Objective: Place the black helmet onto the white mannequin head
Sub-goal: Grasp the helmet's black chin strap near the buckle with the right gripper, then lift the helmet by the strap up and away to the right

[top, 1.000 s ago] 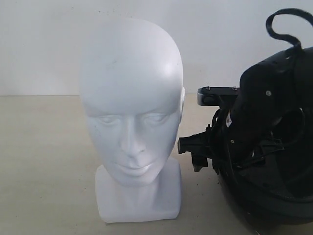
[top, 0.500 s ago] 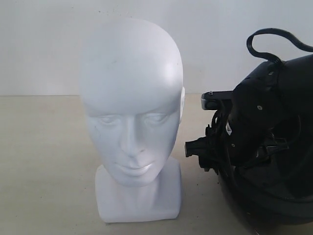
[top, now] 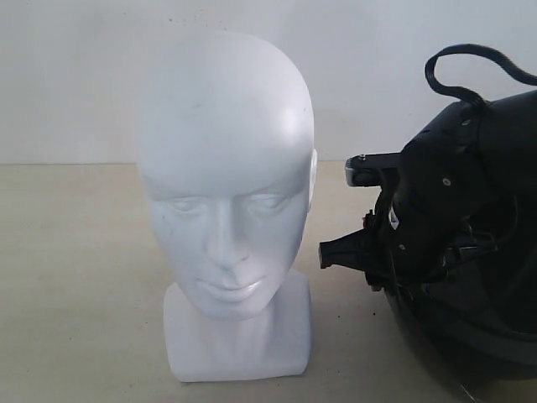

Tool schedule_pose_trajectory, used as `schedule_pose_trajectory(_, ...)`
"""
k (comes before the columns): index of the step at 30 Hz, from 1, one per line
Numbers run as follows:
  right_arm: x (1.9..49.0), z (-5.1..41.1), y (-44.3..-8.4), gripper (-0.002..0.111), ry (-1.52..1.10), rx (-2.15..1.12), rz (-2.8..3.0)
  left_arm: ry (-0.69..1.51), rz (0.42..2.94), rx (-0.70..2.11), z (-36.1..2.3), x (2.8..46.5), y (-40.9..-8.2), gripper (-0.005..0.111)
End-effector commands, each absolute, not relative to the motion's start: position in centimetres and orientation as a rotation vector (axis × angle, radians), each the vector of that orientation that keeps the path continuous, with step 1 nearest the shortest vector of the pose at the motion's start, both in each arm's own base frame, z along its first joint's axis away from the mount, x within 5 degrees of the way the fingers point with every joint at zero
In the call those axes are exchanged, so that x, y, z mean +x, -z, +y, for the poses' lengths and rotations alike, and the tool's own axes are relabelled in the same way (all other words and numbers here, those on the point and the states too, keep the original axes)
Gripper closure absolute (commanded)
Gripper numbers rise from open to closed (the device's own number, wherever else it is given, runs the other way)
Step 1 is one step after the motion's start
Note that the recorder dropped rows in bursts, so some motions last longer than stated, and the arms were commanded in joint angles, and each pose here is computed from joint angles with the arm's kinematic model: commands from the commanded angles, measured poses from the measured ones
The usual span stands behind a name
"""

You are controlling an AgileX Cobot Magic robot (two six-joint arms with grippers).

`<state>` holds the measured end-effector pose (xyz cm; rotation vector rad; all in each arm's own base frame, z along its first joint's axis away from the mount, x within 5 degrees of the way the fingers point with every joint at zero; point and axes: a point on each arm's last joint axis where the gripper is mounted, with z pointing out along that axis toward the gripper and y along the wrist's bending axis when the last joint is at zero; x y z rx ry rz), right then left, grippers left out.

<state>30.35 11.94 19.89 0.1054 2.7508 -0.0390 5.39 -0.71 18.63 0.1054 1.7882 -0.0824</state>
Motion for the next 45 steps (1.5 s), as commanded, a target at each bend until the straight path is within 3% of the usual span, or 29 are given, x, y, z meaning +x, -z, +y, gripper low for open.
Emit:
schedule_pose_trajectory(1, 30.3, 11.8, -19.9, 0.108, 0.065, 0.042, 2.763, 0.088, 1.787, 0.098, -0.7, 5.4, -18.6, 0.102)
schedule_pose_trajectory(14, 30.3, 11.7, -20.2, 0.108, 0.104, -0.119, 2.741, 0.088, 1.787, 0.098, -0.7, 5.4, -18.6, 0.102)
schedule_pose_trajectory(17, 30.3, 11.5, -21.3, 0.108, 0.11, -0.121, 2.686, 0.088, 1.787, 0.098, -0.7, 5.4, -18.6, 0.102)
schedule_pose_trajectory(28, 27.4, 9.6, -31.4, 0.108, -0.018, -0.157, 2.117, 0.088, 1.787, 0.098, -0.7, 5.4, -18.6, 0.102)
schedule_pose_trajectory(38, 22.3, 7.3, -34.0, 0.108, -0.067, -0.156, 1.794, 0.088, 1.787, 0.098, -0.7, 5.4, -18.6, 0.102)
schedule_pose_trajectory(45, 19.0, 5.4, -33.9, 0.108, -0.086, -0.065, 1.677, 0.088, 1.787, 0.098, -0.7, 5.4, -18.6, 0.102)
